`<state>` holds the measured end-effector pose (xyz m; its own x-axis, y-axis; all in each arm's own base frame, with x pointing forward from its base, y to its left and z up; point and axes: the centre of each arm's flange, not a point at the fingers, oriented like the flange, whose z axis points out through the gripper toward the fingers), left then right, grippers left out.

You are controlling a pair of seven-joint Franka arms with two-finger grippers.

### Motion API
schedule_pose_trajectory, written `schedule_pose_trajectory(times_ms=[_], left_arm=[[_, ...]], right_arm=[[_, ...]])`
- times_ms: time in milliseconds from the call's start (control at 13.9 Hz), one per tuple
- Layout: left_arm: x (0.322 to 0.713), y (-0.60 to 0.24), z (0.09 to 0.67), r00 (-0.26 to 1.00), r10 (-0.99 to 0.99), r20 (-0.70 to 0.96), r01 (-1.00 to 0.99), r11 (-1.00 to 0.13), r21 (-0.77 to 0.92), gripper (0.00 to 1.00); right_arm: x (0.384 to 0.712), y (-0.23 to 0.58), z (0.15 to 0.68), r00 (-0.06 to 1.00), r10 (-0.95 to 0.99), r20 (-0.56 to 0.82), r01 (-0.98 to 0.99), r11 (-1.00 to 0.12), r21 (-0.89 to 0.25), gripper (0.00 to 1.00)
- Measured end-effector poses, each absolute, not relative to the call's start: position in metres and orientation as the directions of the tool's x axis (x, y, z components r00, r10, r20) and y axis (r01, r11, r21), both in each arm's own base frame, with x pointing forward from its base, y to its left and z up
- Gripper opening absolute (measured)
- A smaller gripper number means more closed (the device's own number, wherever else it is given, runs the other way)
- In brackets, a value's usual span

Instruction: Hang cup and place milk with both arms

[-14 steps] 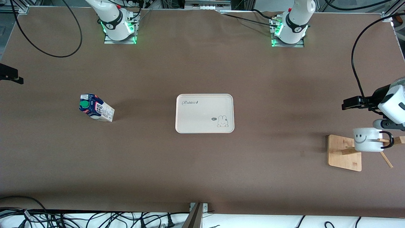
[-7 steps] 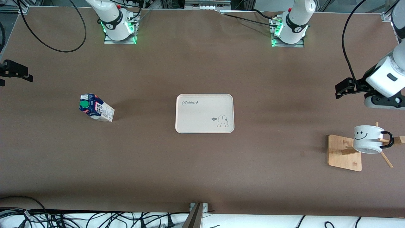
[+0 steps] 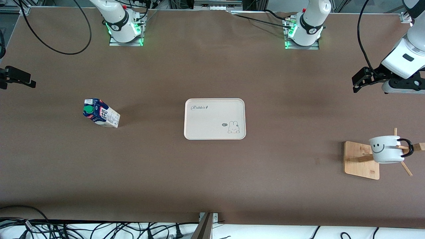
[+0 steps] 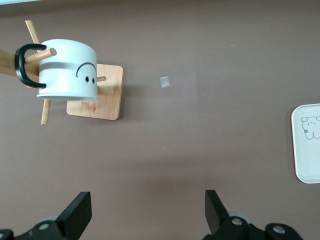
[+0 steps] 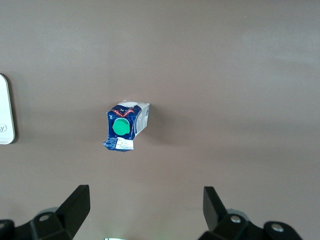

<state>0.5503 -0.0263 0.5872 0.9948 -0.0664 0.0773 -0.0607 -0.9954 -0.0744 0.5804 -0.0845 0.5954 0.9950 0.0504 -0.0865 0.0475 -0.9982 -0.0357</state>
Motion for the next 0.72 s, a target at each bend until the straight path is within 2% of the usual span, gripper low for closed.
schedule_pose_trajectory(times_ms=[717], left_arm=[[0.544, -0.048, 0.588, 0.996, -0.079, 0.040, -0.076, -0.994, -0.075, 1.00]], right_arm=[[0.582, -0.067, 0.596, 0.992, 0.085, -0.094, 0.086, -0.996, 0.012, 1.00]])
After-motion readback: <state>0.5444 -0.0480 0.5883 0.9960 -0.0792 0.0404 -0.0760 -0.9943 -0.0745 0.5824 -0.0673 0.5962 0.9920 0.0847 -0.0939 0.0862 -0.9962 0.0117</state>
